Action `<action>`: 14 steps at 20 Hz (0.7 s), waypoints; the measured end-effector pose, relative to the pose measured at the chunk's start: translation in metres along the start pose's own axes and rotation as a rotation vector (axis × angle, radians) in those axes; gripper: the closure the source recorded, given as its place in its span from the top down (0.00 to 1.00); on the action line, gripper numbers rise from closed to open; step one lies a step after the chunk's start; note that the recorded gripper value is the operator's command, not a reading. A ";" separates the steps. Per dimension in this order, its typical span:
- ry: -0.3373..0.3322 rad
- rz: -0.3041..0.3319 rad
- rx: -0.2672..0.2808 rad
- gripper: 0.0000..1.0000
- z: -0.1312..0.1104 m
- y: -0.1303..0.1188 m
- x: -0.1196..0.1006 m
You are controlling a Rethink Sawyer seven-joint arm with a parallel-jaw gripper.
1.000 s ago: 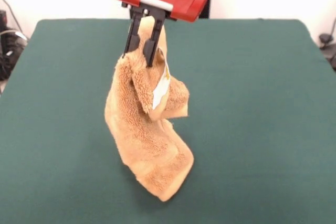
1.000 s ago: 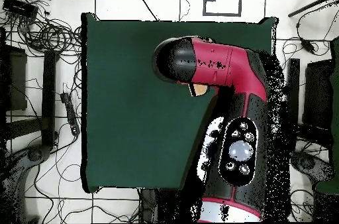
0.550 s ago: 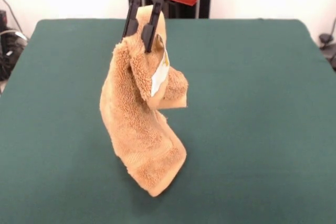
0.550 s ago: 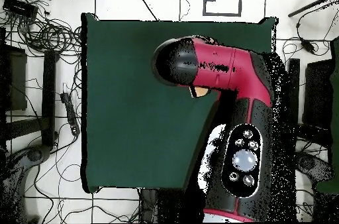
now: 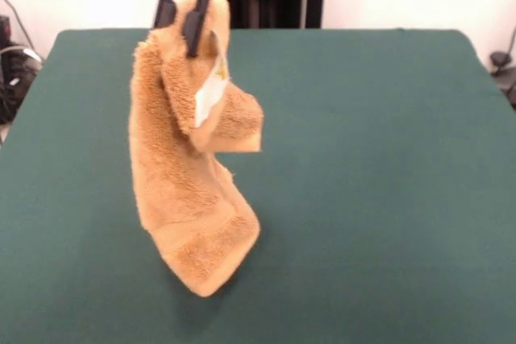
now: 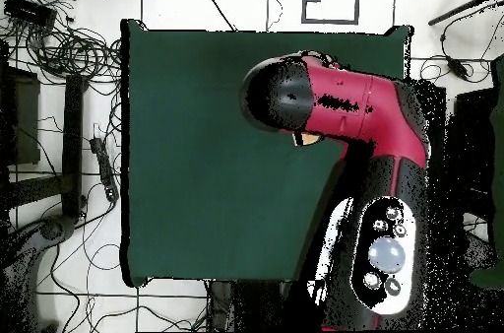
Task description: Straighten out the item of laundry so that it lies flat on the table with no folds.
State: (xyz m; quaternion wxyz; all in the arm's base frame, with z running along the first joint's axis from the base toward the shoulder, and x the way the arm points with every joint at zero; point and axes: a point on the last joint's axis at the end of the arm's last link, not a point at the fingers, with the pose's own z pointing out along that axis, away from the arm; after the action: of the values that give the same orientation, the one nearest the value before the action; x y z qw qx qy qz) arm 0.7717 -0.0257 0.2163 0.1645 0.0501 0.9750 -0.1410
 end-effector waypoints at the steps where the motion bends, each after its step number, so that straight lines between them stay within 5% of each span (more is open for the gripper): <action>1: 0.000 0.002 0.002 0.00 0.001 -0.003 0.000; 14: 0.007 0.005 0.023 0.00 0.019 -0.044 0.002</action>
State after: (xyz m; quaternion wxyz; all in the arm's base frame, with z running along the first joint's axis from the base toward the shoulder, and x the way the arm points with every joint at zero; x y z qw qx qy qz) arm 0.7694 -0.0727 0.2099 0.1608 0.0548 0.9737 -0.1518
